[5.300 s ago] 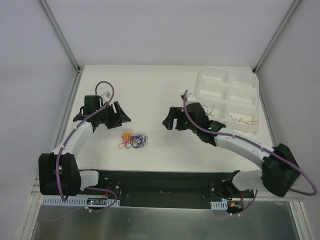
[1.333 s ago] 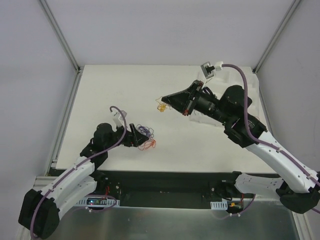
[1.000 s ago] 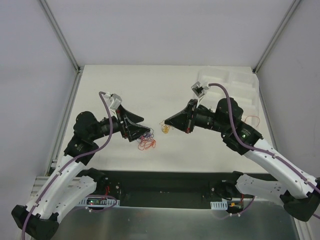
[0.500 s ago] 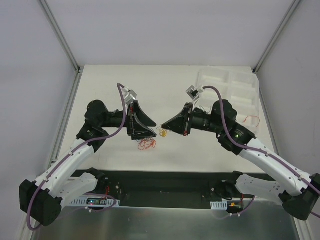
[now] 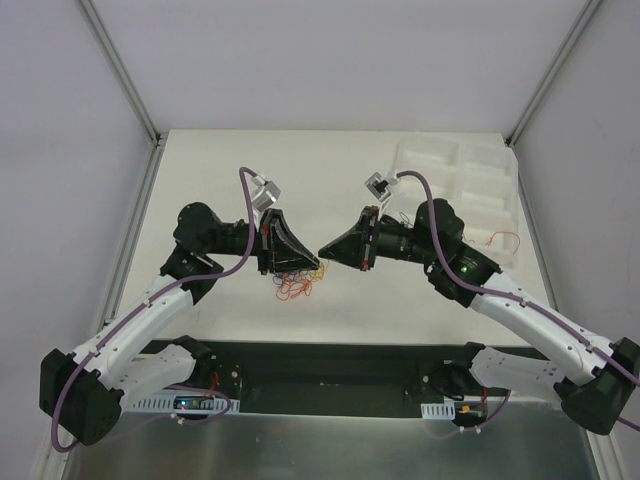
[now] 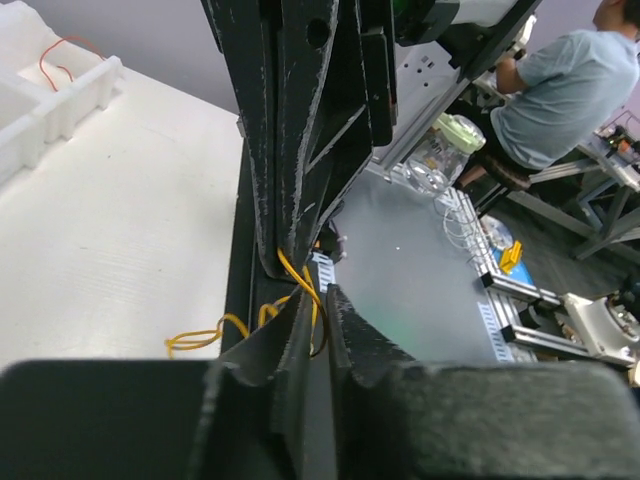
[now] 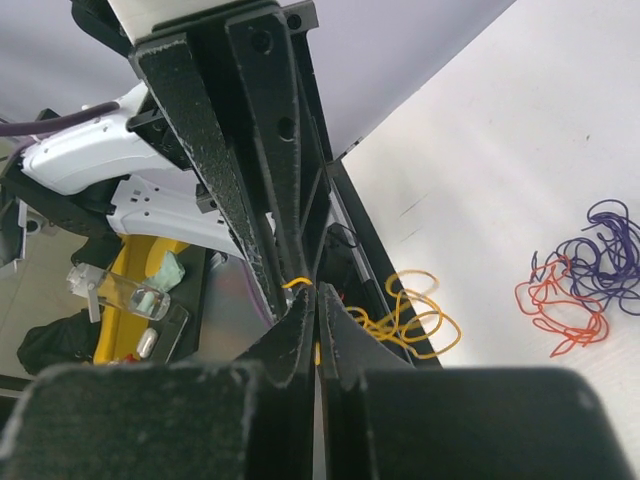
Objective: Untangle the cables
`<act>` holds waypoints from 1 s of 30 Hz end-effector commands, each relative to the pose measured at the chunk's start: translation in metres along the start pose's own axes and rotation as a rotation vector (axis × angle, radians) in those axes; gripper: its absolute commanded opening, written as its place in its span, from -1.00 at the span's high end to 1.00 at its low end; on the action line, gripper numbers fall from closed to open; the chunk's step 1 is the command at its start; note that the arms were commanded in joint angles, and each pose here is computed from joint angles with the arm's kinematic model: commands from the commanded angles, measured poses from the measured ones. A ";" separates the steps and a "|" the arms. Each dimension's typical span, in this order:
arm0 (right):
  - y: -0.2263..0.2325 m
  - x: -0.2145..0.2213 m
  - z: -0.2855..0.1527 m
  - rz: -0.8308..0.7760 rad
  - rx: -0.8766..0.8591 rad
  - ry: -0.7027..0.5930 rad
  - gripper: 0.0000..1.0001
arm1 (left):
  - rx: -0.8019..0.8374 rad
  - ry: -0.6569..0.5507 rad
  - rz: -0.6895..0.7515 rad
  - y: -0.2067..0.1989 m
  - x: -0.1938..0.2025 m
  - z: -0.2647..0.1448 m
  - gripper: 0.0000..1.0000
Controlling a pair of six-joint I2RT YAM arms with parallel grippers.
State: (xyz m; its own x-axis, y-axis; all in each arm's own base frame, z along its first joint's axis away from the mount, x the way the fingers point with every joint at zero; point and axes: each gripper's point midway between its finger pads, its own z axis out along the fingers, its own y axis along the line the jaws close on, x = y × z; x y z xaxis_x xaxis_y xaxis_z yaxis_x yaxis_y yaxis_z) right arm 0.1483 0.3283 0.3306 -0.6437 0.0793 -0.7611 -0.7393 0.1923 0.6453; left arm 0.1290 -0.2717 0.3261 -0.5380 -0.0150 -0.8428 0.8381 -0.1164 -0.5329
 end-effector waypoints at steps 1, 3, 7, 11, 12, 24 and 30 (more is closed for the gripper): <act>-0.006 -0.006 -0.005 -0.066 0.046 -0.028 0.99 | 0.069 0.009 0.094 -0.017 -0.002 0.000 0.94; -0.011 -0.001 -0.005 -0.087 0.081 -0.016 0.99 | 0.063 0.006 0.092 -0.016 -0.002 0.000 1.00; -0.019 0.008 0.000 -0.132 0.144 -0.003 0.87 | 0.042 -0.002 0.087 -0.013 -0.004 0.000 1.00; -0.026 0.013 0.005 -0.172 0.206 -0.018 0.57 | 0.038 -0.005 0.086 -0.014 -0.006 0.001 1.00; -0.026 0.015 0.006 -0.180 0.217 -0.021 0.56 | 0.037 -0.006 0.087 -0.014 -0.007 0.001 1.00; -0.106 0.025 0.001 -0.218 0.720 -0.068 0.39 | 0.039 -0.028 0.092 -0.025 -0.015 -0.001 1.00; -0.181 0.049 -0.042 -0.178 1.070 -0.059 0.30 | 0.023 -0.075 0.121 -0.043 -0.029 -0.005 1.00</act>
State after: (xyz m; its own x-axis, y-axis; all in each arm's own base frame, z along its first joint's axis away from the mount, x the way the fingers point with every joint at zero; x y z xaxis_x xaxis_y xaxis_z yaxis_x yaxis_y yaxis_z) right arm 0.2077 0.3194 0.2215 -0.5127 0.0094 -0.8585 -0.5143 0.7973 0.3159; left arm 0.1296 -0.2687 0.3283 -0.5528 -0.0389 -0.8324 0.8323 -0.0744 -0.5493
